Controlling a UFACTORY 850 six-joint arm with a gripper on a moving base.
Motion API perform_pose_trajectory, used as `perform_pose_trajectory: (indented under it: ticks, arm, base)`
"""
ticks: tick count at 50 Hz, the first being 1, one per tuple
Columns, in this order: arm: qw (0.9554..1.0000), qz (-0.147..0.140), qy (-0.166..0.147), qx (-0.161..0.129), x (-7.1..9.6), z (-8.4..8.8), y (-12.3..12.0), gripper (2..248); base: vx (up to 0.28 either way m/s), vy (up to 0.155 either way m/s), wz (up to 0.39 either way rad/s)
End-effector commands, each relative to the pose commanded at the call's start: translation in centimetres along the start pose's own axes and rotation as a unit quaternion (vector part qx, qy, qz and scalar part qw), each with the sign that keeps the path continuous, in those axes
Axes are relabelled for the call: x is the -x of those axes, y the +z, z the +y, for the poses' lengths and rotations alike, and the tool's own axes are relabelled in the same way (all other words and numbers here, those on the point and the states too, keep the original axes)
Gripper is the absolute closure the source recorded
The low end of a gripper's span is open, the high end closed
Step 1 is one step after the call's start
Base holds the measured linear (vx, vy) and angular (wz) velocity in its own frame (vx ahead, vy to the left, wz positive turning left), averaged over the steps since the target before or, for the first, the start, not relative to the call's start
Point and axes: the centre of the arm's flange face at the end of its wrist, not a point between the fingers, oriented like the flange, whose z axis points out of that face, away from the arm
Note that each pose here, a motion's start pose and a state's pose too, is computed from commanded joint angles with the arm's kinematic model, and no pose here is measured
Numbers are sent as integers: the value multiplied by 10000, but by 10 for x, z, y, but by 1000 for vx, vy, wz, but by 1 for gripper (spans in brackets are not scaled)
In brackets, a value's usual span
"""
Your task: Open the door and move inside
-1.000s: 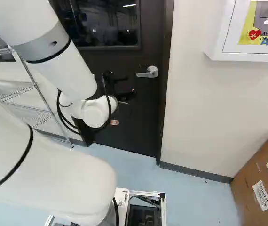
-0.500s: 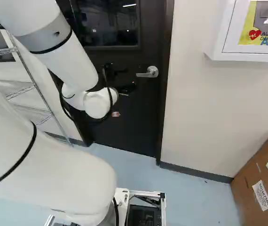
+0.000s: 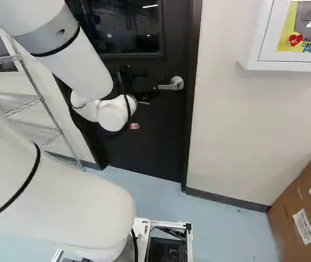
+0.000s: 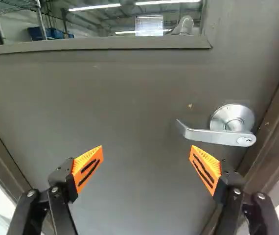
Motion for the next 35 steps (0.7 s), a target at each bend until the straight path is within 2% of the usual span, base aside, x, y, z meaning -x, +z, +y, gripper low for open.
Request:
perform_pose_trajectory:
  ticks: [17, 35]
  arm:
    - [9998, 205, 1, 11, -17, 1, 3, 3]
    - [9992, 385, 3, 65, -39, 5, 21, 3]
  base:
    - [0, 0, 0]
    - [0, 0, 0]
